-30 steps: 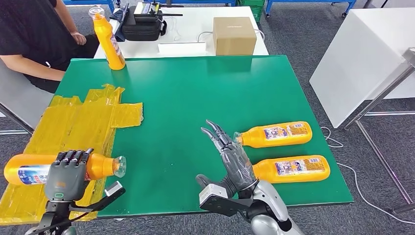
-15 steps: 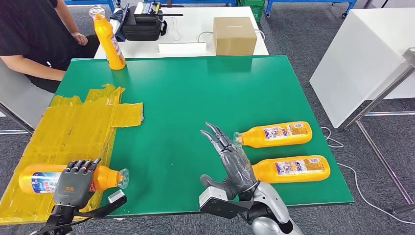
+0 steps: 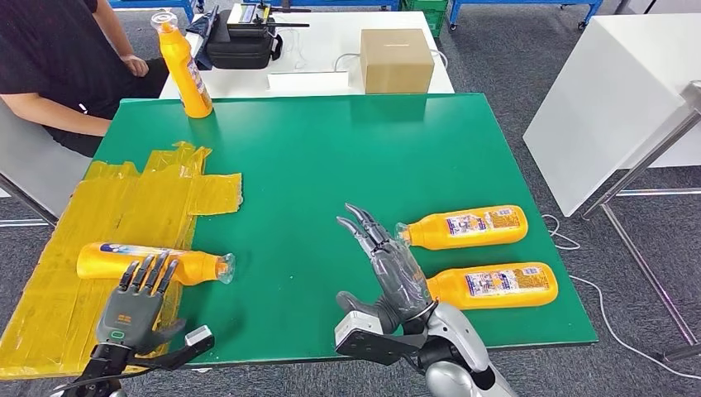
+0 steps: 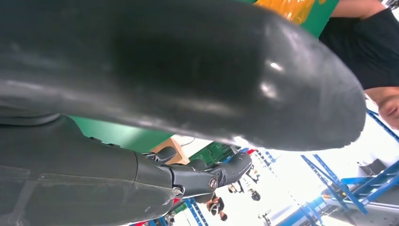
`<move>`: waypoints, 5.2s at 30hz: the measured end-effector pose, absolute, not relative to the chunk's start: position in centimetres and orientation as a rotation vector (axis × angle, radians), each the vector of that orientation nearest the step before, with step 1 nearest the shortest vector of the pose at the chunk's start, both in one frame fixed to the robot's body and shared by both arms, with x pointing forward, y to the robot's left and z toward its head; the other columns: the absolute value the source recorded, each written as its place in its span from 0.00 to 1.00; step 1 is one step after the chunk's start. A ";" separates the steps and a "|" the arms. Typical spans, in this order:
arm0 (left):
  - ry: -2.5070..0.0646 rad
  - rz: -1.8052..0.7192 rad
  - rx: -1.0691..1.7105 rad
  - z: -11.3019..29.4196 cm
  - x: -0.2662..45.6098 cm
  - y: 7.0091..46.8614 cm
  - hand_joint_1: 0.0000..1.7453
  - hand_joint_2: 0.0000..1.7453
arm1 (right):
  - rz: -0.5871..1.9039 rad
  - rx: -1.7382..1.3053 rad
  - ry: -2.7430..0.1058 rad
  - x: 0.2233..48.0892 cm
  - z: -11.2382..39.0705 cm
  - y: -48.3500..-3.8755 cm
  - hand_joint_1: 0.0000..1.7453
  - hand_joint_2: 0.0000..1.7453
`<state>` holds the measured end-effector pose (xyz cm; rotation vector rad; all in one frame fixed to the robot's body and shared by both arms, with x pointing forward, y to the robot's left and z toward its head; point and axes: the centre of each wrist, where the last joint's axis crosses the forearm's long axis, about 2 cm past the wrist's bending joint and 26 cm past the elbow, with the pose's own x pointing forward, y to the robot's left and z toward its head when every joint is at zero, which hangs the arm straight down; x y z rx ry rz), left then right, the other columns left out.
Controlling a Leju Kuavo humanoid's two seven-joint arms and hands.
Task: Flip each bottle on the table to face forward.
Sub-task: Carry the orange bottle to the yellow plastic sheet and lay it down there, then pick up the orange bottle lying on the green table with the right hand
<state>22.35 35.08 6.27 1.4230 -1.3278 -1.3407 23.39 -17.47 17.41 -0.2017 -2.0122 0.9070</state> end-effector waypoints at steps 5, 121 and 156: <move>-1.387 -1.287 1.425 6.4 22.4 35.1 0.00 0.00 | 0.905 -0.204 -2.011 23.4 17.4 -17.5 0.00 0.00; -2.058 0.447 -0.345 13.9 17.3 23.0 0.00 0.00 | 1.002 -0.932 -1.287 16.8 15.0 -39.6 0.00 1.00; -2.029 0.488 -0.373 13.8 18.0 22.8 0.00 0.00 | 1.177 -0.899 -1.099 18.8 15.1 -42.0 0.00 1.00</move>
